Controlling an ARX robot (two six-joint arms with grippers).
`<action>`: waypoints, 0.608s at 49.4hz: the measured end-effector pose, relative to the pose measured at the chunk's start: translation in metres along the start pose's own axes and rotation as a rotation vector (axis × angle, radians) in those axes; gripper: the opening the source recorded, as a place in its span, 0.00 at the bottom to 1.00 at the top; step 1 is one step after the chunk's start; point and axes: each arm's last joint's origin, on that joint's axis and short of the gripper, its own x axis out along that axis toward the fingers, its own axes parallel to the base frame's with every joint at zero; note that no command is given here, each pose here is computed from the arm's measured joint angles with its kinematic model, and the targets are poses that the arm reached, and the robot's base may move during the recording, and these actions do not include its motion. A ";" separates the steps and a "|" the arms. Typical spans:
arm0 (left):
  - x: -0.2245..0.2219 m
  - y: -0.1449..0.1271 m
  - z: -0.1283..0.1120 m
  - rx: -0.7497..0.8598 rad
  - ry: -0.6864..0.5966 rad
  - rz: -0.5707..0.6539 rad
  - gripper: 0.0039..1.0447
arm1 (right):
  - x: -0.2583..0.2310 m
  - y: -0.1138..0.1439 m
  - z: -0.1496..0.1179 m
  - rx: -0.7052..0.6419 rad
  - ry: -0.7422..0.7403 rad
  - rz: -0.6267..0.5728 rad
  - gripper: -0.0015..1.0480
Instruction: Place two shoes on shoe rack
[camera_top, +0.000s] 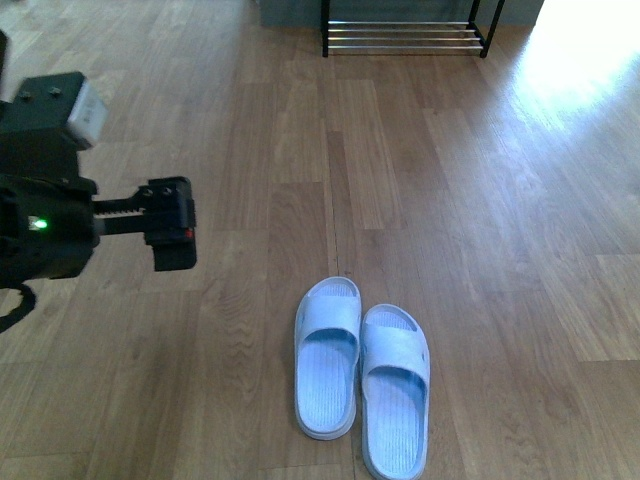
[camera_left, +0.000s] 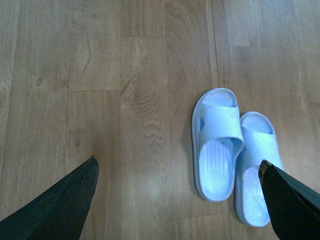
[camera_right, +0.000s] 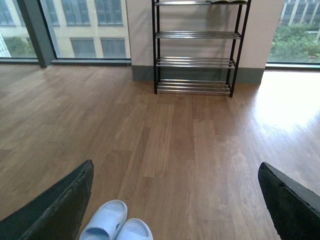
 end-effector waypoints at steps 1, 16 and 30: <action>0.007 0.000 0.000 0.006 0.008 0.000 0.91 | 0.000 0.000 0.000 0.000 0.000 0.000 0.91; 0.095 0.003 -0.017 0.074 0.112 0.009 0.91 | 0.000 0.000 0.000 0.000 0.000 0.000 0.91; 0.156 0.006 -0.055 0.153 0.272 -0.083 0.91 | 0.000 0.000 0.000 0.000 0.000 0.000 0.91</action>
